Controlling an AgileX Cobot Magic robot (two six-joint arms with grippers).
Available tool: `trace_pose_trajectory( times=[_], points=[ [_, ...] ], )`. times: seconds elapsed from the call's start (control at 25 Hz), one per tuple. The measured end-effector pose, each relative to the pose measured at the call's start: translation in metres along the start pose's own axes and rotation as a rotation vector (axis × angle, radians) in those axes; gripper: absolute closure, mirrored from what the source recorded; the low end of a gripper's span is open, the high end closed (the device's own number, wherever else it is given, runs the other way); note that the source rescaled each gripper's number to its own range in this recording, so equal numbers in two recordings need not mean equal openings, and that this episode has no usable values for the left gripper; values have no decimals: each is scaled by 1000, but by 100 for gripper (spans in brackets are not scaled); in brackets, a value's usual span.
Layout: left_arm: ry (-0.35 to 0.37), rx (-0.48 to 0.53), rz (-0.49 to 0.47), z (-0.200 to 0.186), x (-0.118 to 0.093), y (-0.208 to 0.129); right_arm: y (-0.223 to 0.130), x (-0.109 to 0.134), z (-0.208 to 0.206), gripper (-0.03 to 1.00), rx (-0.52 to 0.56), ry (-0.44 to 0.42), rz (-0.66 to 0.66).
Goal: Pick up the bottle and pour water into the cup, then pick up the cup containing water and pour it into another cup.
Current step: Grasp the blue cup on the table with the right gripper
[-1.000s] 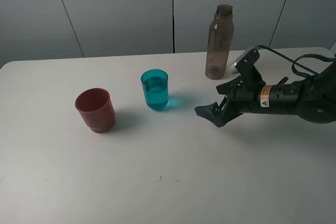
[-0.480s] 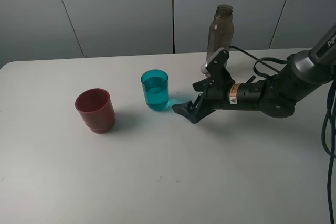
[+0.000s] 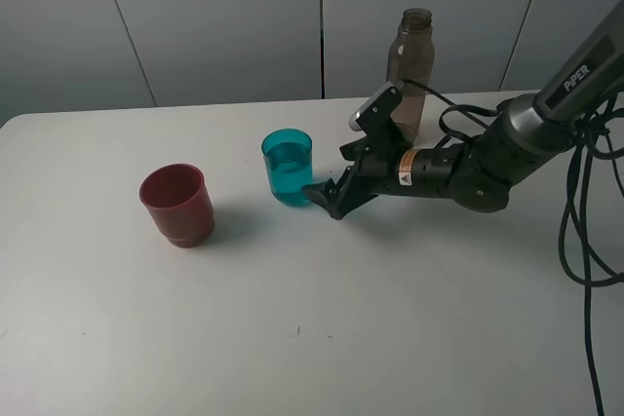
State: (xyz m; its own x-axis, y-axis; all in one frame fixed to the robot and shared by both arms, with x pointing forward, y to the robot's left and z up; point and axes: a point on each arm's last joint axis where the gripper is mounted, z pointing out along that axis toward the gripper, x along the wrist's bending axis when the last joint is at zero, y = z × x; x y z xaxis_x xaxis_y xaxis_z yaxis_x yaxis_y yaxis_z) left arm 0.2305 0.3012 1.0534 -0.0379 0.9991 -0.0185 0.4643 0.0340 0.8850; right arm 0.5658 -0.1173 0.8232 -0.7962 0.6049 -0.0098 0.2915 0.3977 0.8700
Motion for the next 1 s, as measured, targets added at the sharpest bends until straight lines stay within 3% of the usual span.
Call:
trace_pose_trajectory(
  times=[0.72, 1.0],
  points=[
    [0, 0, 0, 0, 0, 0, -2, 15, 25, -2, -3, 43, -21],
    [0, 0, 0, 0, 0, 0, 5, 22, 28, -3, -61, 45, -17]
  ],
)
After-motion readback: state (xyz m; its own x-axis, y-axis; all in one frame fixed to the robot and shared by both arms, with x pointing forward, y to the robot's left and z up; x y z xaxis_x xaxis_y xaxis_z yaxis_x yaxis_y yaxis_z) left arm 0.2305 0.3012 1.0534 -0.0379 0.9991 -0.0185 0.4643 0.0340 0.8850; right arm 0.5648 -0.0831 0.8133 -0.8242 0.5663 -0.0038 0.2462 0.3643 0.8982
